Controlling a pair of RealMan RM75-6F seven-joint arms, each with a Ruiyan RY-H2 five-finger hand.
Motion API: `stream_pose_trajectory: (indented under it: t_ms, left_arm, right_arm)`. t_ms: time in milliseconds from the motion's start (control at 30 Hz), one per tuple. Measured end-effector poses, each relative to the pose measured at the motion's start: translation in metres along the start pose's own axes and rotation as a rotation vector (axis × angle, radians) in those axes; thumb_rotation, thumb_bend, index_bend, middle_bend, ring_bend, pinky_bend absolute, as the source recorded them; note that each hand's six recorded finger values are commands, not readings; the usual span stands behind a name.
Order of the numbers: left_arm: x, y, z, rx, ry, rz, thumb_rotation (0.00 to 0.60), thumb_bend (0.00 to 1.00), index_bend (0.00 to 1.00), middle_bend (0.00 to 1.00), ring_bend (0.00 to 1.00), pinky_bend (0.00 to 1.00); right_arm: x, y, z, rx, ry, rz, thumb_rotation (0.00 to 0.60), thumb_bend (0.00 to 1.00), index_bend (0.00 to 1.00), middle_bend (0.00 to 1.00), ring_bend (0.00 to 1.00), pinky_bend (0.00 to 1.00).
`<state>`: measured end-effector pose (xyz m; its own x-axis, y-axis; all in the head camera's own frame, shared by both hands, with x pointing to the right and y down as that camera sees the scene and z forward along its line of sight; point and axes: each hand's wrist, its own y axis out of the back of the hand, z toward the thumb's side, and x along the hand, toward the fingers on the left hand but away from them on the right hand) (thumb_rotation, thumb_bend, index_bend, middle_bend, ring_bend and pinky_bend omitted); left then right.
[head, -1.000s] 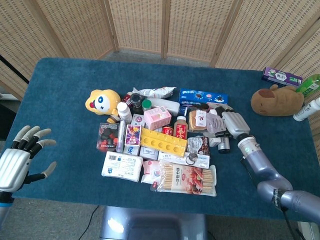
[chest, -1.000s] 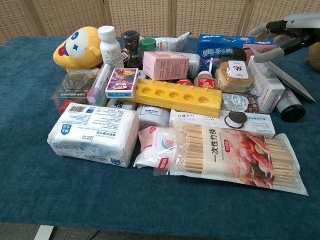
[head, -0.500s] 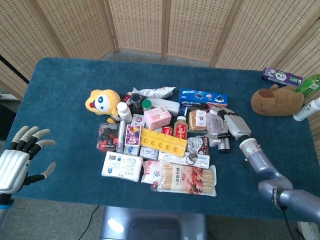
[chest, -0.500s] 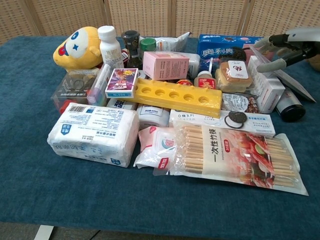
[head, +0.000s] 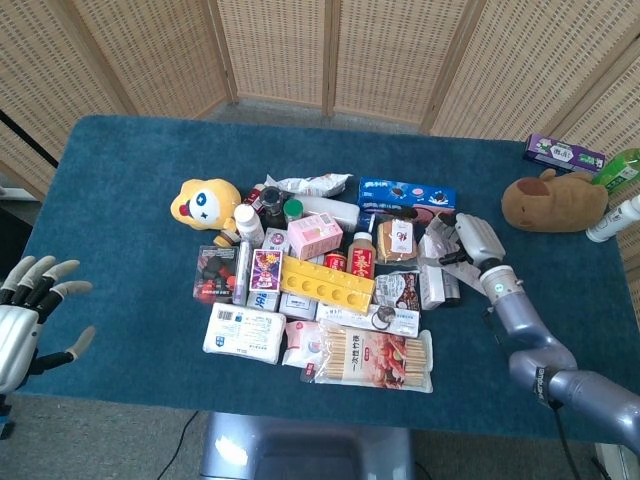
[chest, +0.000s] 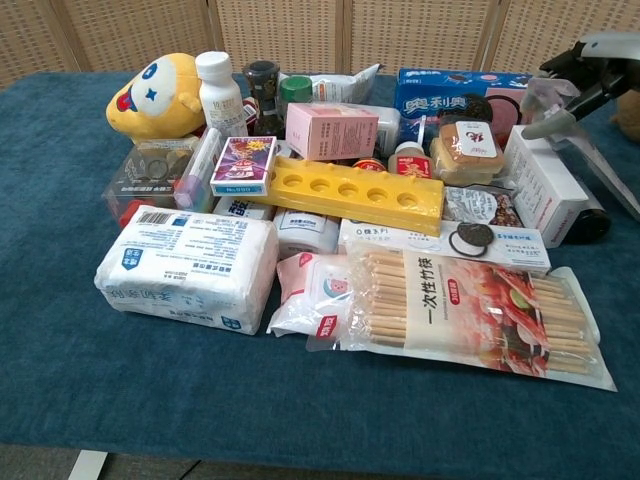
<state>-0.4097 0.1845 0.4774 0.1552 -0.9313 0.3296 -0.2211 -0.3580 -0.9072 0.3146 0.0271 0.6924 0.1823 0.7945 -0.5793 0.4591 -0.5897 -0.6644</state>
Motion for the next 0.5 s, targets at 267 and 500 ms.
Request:
stream_pose_trajectory:
  t_ms: [267,500]
  left_arm:
    - [0.003,-0.004,0.000,-0.007,-0.011,-0.009,0.519,0.36,0.29,0.19,0.11,0.00]
    - [0.006,-0.010,0.002,-0.016,-0.024,-0.019,0.520,0.36,0.29,0.19,0.11,0.00]
  right_arm:
    - [0.010,0.026,-0.003,-0.010,0.027,-0.078,0.600,0.06,0.63,1.00,1.00,0.72]
    - [0.026,0.049,0.013,0.003,0.075,-0.137,0.599,0.06,0.62,1.00,1.00,0.72]
